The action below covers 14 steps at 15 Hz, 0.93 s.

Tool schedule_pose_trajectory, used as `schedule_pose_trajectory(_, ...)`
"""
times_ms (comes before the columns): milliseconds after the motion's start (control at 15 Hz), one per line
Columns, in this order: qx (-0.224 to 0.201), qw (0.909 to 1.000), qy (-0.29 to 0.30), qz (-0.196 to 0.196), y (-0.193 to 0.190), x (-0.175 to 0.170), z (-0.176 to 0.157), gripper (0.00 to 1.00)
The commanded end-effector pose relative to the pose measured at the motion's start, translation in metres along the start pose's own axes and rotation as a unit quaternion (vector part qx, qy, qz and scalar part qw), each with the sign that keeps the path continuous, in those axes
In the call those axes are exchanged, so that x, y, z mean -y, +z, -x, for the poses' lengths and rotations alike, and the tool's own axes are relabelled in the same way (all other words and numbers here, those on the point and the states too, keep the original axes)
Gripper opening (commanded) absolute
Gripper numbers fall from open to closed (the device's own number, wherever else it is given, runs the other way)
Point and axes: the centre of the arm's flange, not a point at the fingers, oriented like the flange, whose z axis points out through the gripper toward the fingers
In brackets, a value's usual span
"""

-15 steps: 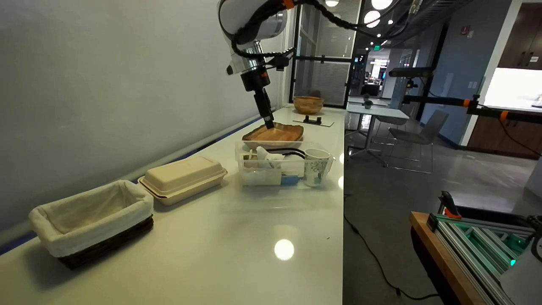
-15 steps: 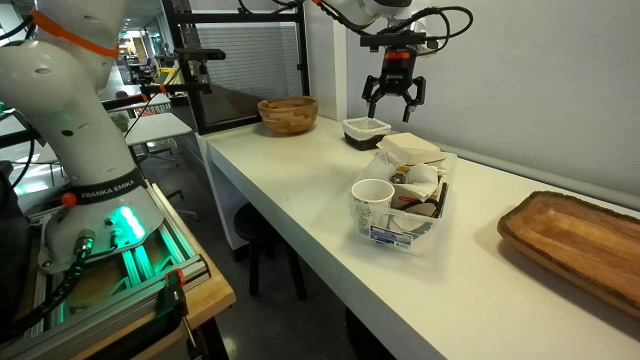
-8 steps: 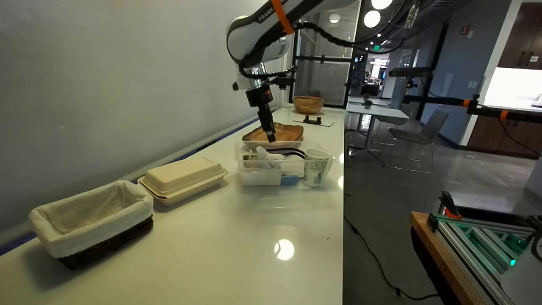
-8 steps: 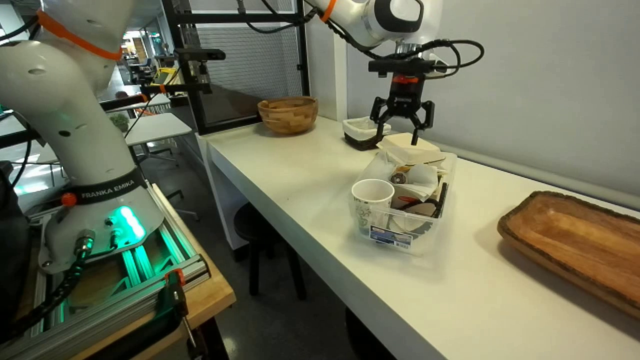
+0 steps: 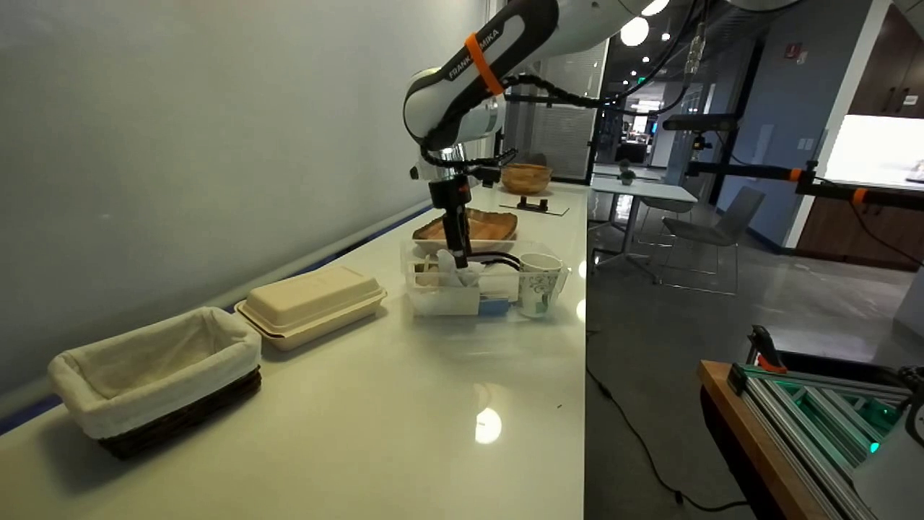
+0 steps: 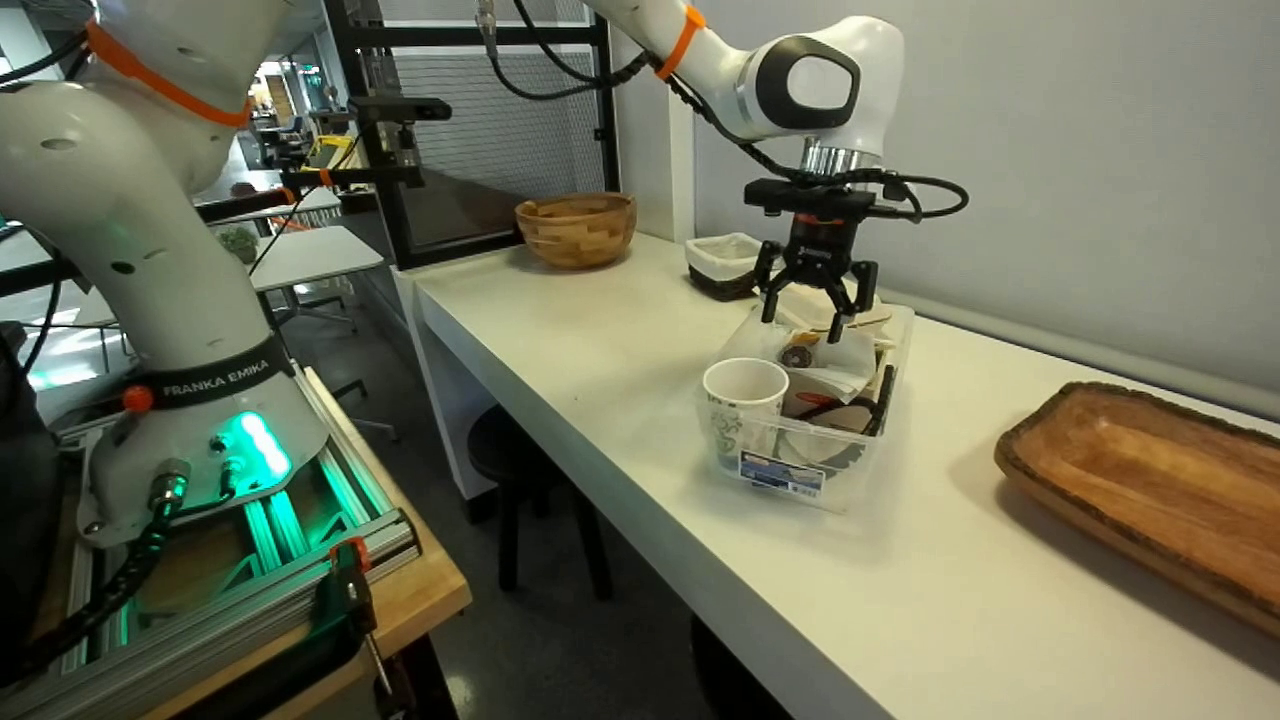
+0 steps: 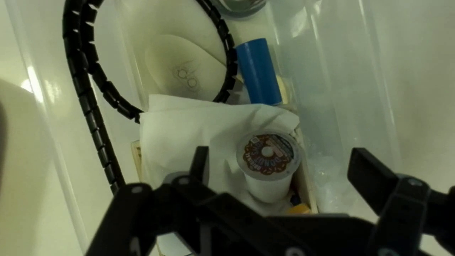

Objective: Remove the wooden box from the lunchbox and put it on the table

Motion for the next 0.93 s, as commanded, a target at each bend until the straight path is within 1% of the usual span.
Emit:
schedule_pose_trajectory(0, -0.002, 1.0, 0.002, -0.002, 0.003, 0.0, -0.001, 1.0)
schedule_pose_trajectory(200, -0.003, 1.0, 0.003, -0.004, 0.003, 0.001, -0.002, 1.0)
schedule_pose_trajectory(267, -0.009, 0.9999, -0.009, 0.01, 0.009, 0.002, -0.003, 1.0)
schedule_pose_trajectory(333, -0.007, 0.9999, -0.011, 0.009, 0.012, 0.003, -0.003, 1.0)
schedule_pose_trajectory(600, -0.023, 0.9995, -0.018, 0.012, 0.019, 0.002, -0.008, 1.0)
schedule_pose_trajectory(867, -0.028, 0.9994, -0.015, 0.012, 0.028, 0.0, -0.01, 1.0)
